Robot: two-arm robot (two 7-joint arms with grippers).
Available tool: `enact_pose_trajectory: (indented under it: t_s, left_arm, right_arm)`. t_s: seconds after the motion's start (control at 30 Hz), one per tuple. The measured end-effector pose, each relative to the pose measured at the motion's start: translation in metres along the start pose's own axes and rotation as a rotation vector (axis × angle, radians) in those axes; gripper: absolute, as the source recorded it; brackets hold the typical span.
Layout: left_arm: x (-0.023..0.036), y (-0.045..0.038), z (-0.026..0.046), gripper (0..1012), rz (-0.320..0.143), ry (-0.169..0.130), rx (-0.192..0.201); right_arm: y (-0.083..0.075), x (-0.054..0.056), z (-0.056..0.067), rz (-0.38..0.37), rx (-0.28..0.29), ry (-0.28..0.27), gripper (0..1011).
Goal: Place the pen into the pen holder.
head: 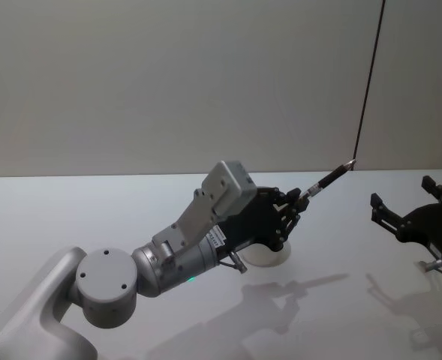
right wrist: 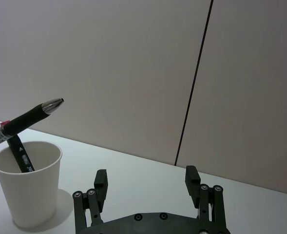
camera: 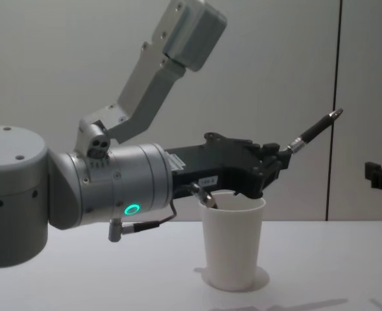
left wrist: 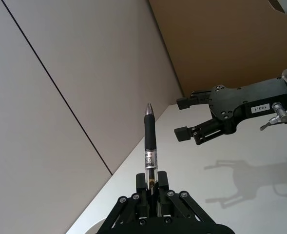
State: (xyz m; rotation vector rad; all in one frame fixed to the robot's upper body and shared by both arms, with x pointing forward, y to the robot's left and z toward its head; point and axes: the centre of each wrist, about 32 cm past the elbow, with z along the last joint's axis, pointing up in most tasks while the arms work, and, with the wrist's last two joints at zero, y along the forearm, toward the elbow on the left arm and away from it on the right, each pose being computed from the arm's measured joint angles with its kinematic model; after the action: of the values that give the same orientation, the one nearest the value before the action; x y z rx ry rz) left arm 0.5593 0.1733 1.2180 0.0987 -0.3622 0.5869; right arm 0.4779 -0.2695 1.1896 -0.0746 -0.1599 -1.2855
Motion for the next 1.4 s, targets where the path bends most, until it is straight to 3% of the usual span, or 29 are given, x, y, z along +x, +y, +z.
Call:
enact_pose_trajectory:
  t_s: [0.33, 1.0, 1.4]
  left_arm:
    - [-0.0001, -0.0005, 0.0000, 148, -0.001, -0.001, 0.001]
    - [0.0000, -0.0009, 0.0002, 148, 0.000, 0.000, 0.000]
    - [0.0000, -0.0009, 0.0002, 148, 0.000, 0.000, 0.000]
  right_arm:
    - [-0.001, 0.001, -0.001, 0.013, 0.019, 0.059, 1002]
    - [-0.012, 0.007, -0.007, 0.125, 0.111, 0.295, 1002]
    - [-0.019, 0.014, -0.012, 0.198, 0.129, 0.366, 1002]
